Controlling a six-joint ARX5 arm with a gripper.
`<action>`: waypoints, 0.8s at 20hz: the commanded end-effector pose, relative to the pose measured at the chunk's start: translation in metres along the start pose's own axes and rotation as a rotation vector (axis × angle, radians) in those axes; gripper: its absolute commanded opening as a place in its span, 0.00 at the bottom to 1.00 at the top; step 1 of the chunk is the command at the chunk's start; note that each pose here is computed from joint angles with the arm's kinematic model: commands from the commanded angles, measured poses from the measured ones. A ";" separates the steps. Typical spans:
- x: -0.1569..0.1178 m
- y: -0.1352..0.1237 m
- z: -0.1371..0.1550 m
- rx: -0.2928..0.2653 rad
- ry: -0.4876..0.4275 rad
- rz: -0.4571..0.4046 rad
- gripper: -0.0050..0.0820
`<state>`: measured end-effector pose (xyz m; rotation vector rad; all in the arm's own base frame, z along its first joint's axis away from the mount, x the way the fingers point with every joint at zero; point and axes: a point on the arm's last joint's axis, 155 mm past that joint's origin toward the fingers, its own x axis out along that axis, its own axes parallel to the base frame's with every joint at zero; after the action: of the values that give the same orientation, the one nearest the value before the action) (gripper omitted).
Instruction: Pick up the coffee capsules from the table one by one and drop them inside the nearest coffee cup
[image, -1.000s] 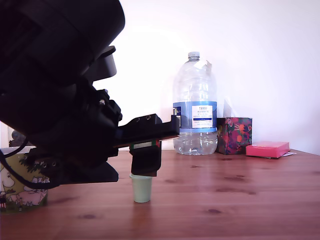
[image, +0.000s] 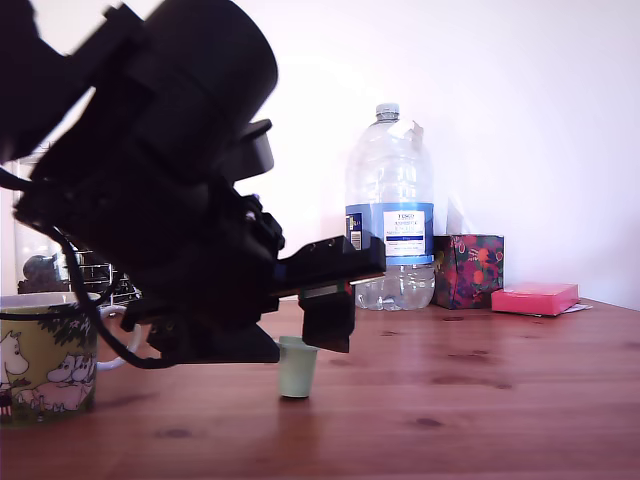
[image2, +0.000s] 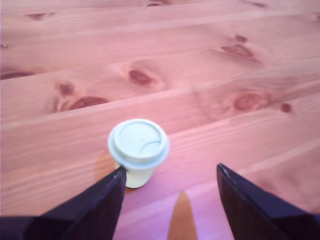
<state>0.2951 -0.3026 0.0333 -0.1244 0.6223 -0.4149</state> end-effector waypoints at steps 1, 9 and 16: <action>0.006 0.008 -0.008 0.016 0.017 0.026 0.66; 0.020 0.018 -0.008 0.009 0.023 0.056 0.66; 0.027 0.015 -0.005 0.017 -0.006 0.043 0.66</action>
<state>0.3149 -0.2988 0.0144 -0.1102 0.6184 -0.3770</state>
